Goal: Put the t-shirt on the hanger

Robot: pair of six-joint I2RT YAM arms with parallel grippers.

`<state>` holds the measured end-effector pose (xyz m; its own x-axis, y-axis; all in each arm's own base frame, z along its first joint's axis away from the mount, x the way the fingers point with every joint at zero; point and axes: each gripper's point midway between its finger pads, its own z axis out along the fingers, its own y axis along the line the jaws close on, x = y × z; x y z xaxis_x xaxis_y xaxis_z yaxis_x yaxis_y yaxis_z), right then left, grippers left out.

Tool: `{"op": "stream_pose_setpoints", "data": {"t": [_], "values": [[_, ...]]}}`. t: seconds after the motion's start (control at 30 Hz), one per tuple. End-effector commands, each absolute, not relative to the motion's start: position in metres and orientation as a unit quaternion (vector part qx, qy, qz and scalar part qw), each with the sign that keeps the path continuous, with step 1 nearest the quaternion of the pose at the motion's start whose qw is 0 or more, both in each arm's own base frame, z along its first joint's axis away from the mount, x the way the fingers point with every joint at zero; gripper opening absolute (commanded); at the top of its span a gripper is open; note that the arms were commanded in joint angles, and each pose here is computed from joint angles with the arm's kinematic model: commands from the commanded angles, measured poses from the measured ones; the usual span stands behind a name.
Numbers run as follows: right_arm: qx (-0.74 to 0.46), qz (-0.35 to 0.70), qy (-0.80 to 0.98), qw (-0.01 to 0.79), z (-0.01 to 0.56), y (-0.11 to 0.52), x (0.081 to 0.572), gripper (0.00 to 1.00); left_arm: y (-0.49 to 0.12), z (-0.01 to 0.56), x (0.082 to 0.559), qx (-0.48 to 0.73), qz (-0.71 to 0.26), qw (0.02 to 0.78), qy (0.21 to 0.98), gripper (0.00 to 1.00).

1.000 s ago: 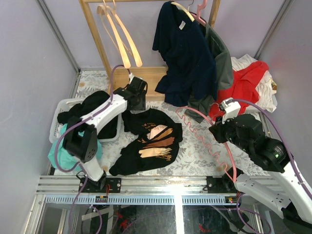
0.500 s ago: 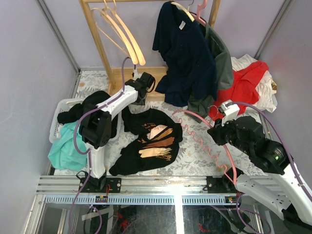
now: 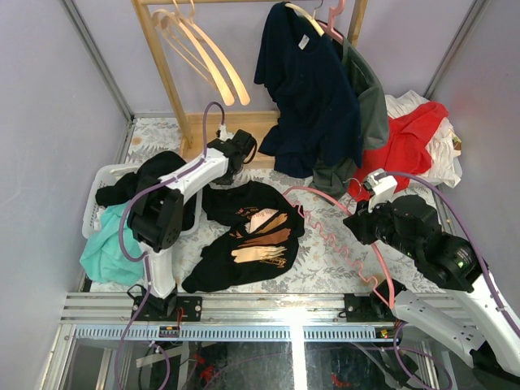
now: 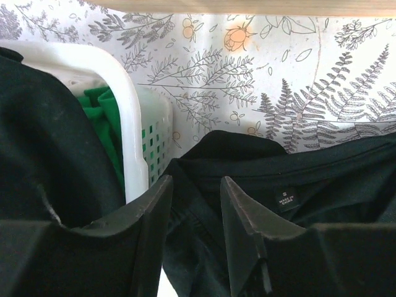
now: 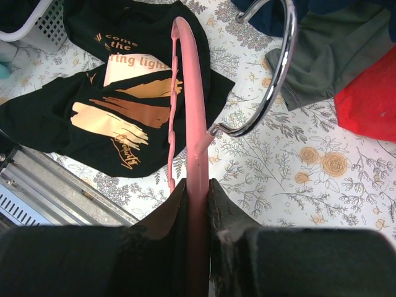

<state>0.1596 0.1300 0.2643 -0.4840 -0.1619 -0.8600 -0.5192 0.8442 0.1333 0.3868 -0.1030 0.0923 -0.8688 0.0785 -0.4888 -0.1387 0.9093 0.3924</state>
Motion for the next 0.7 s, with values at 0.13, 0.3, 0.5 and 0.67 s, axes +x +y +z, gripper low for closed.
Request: {"op": "stream_pose_setpoints", "data": {"t": [0.13,0.3,0.5,0.67], "values": [[-0.204,0.216,0.817,0.494,0.283,0.14,0.165,0.0,-0.144,0.115,0.364,-0.009,0.106,0.275,0.956,0.48],[-0.207,0.222,0.818,0.489,0.282,0.142,0.164,0.0,-0.133,0.098,0.349,-0.018,0.117,0.263,0.957,0.54],[-0.208,0.223,0.819,0.485,0.281,0.143,0.163,0.0,-0.145,0.061,0.331,-0.008,0.081,0.219,0.972,0.54],[-0.211,0.225,0.82,0.482,0.282,0.146,0.164,0.0,-0.161,0.034,0.327,0.001,0.039,0.204,0.978,0.51]]}}
